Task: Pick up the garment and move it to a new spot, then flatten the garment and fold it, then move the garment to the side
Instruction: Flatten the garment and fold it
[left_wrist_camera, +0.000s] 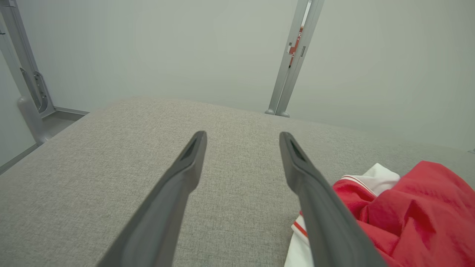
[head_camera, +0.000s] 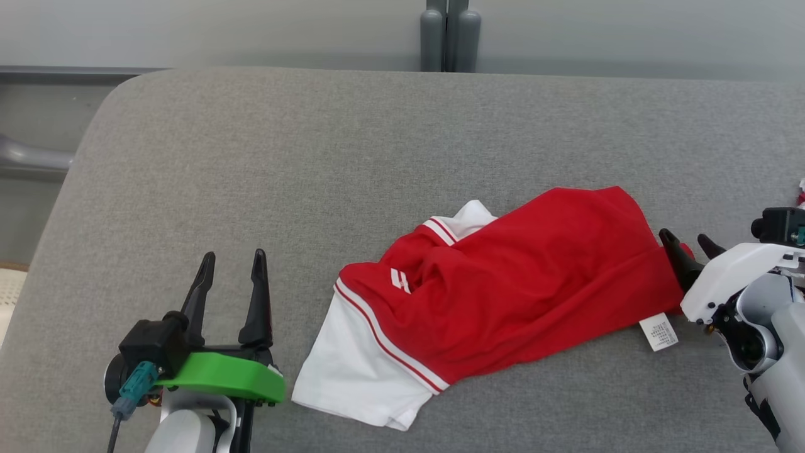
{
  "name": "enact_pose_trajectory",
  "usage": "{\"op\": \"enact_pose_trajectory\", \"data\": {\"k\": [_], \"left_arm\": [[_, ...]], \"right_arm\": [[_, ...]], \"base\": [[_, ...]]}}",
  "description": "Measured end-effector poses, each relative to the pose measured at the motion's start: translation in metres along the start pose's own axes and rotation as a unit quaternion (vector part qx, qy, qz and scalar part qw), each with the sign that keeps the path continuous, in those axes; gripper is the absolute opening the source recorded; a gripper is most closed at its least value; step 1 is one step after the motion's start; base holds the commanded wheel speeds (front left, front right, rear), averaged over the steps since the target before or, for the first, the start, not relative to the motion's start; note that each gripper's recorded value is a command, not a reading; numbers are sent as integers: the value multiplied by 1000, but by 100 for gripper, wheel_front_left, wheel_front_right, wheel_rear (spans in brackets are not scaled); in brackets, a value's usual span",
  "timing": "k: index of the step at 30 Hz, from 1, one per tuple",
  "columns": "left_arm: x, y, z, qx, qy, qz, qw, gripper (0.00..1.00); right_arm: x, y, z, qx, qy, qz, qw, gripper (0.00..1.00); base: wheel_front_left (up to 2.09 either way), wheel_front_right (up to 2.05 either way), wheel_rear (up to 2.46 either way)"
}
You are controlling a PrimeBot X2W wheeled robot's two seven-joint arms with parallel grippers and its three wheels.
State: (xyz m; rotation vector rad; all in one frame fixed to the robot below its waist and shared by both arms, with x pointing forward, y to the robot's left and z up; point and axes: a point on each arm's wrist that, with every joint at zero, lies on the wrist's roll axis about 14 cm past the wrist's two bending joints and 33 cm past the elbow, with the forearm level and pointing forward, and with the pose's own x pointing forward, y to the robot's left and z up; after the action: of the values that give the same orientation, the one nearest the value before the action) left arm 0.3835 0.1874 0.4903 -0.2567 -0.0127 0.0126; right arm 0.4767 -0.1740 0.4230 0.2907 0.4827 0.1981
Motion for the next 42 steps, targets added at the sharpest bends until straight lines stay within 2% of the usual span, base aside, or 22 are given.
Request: {"op": "enact_pose_trajectory", "data": {"k": [8, 10, 13, 15, 19, 23, 29, 42], "left_arm": [[4, -14, 8, -3, -13, -22, 1000, 100], [5, -16, 12, -3, -20, -25, 999, 100], [5, -17, 16, 1, -25, -26, 999, 100], [5, -21, 20, 1, -32, -33, 999, 100], [1, -25, 27, -1, -44, -38, 998, 100], [-6, -26, 33, -1, -54, -38, 998, 100], [-19, -23, 31, 4, -56, -35, 998, 100], [-26, -20, 28, 2, -55, -31, 998, 100]], "right_arm": [[-37, -14, 45, -29, -106, -13, 994, 100], [-51, -10, 69, -48, -163, -8, 985, 100], [-76, -4, 101, -76, -253, -6, 964, 100], [-93, 3, 106, -76, -293, -4, 953, 100], [-118, 17, 101, -80, -328, 3, 941, 100], [-133, 28, 79, -64, -329, 10, 942, 100], [-139, 30, 41, -54, -294, 6, 954, 100], [-139, 22, 34, -60, -286, -10, 956, 100]], "base": [[0, 0, 0], [0, 0, 0], [0, 0, 0], [0, 0, 0], [0, 0, 0], [0, 0, 0], [0, 0, 0], [0, 0, 0]]}}
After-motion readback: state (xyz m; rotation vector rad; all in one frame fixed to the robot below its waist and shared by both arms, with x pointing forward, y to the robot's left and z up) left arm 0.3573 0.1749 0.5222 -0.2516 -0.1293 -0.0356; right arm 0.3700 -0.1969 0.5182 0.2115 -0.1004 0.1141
